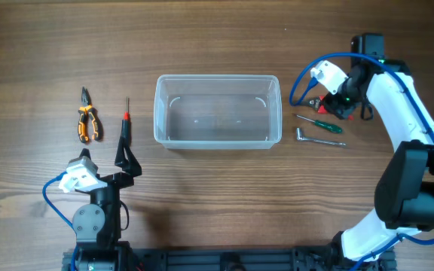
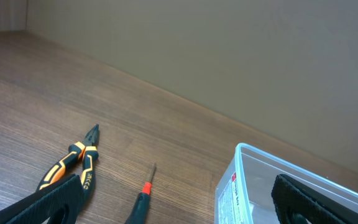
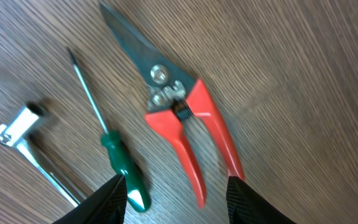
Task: Pack container
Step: 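Move the right gripper over the green-handled screwdriver, then lower the right gripper and grasp the green screwdriver handle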
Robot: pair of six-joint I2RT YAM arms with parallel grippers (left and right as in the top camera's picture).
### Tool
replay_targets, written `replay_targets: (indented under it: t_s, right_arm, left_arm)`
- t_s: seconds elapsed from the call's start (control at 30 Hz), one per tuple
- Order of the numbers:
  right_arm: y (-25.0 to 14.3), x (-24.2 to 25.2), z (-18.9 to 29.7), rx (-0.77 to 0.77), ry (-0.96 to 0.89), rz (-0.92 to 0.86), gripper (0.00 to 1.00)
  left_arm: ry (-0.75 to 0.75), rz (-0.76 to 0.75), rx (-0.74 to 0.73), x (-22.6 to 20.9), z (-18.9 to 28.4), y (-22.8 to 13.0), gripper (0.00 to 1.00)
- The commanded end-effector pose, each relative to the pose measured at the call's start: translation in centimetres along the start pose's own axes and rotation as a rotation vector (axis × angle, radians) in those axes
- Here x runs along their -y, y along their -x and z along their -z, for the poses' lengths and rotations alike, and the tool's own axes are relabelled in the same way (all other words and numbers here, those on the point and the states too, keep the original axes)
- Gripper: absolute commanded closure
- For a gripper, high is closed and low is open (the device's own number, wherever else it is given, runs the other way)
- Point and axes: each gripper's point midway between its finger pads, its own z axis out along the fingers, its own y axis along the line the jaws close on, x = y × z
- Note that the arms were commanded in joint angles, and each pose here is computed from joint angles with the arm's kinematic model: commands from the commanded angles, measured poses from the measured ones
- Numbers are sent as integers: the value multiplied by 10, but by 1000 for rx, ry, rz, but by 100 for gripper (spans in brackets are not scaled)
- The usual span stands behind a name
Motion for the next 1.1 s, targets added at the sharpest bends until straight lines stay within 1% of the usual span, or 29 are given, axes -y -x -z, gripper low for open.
replay_targets:
  t_s: [0.0, 0.17, 0.33, 0.43, 0.53, 0.7, 0.83, 0.93, 1.07]
  right_arm:
    - [-17, 9, -3, -33, -5, 2, 48]
    - [-18, -9, -5, 23, 102, -31, 50]
    - [-24, -20, -6, 6, 145, -35, 41]
    - [-22, -25, -6, 19, 166, -38, 43]
    - [-20, -22, -7, 25, 155, -32, 52]
    - [-17, -17, -8, 40, 135, -30, 55]
    - [-23, -29, -18, 19, 180, -41, 54]
    - [-40, -55, -33, -17, 243, -44, 50]
    - [-51, -68, -45, -37, 259, -44, 48]
  left_arm:
    - [4, 13, 4, 0, 0, 0, 0]
    - [4, 13, 4, 0, 0, 0, 0]
    - [4, 13, 4, 0, 0, 0, 0]
    - [4, 13, 4, 0, 0, 0, 0]
    - [4, 13, 4, 0, 0, 0, 0]
    - [4, 13, 4, 0, 0, 0, 0]
    - [4, 13, 4, 0, 0, 0, 0]
    - [4, 13, 4, 0, 0, 0, 0]
    - [4, 13, 4, 0, 0, 0, 0]
